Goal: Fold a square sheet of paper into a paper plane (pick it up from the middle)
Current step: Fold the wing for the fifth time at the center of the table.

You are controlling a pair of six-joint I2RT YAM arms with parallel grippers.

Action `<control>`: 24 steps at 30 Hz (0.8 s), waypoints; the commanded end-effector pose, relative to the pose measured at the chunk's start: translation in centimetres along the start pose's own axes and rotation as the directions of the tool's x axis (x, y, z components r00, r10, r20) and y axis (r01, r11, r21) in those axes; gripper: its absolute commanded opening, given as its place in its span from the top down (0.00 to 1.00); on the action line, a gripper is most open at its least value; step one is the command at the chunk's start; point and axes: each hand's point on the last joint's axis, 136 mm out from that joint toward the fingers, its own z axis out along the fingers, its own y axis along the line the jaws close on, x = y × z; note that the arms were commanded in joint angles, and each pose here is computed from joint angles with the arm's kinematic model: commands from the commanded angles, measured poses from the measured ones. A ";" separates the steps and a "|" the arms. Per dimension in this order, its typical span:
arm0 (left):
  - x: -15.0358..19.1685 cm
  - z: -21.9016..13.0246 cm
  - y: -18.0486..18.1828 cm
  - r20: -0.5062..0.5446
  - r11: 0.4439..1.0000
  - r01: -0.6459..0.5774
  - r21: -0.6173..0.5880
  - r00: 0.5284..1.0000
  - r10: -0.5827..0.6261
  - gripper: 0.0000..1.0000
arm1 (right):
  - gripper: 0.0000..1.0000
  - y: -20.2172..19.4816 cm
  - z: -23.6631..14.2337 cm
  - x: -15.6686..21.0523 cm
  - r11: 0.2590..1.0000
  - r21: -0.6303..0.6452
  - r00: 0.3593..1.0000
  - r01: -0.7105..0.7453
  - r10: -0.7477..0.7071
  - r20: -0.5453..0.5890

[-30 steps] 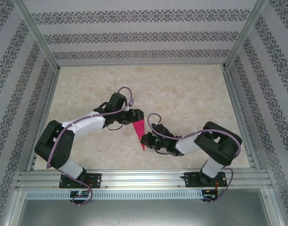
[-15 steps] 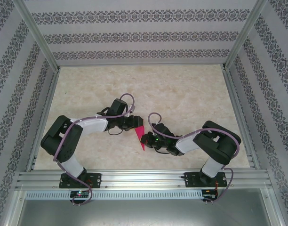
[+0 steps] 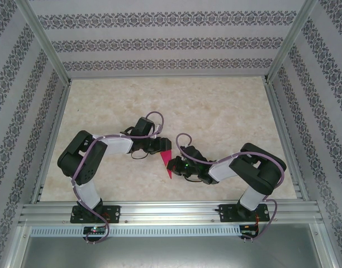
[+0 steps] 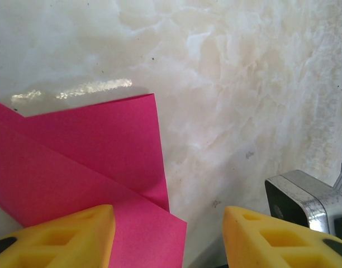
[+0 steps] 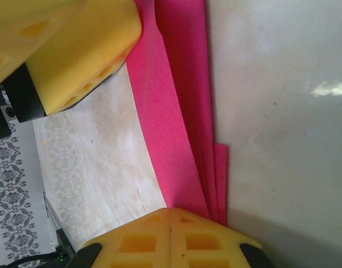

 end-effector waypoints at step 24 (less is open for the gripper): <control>-6.0 -0.7 3.3 0.058 0.999 -0.040 -0.004 0.998 0.040 0.45 | 1.00 -10.3 -1.1 5.0 0.929 0.369 0.982 0.016 0.055 -0.182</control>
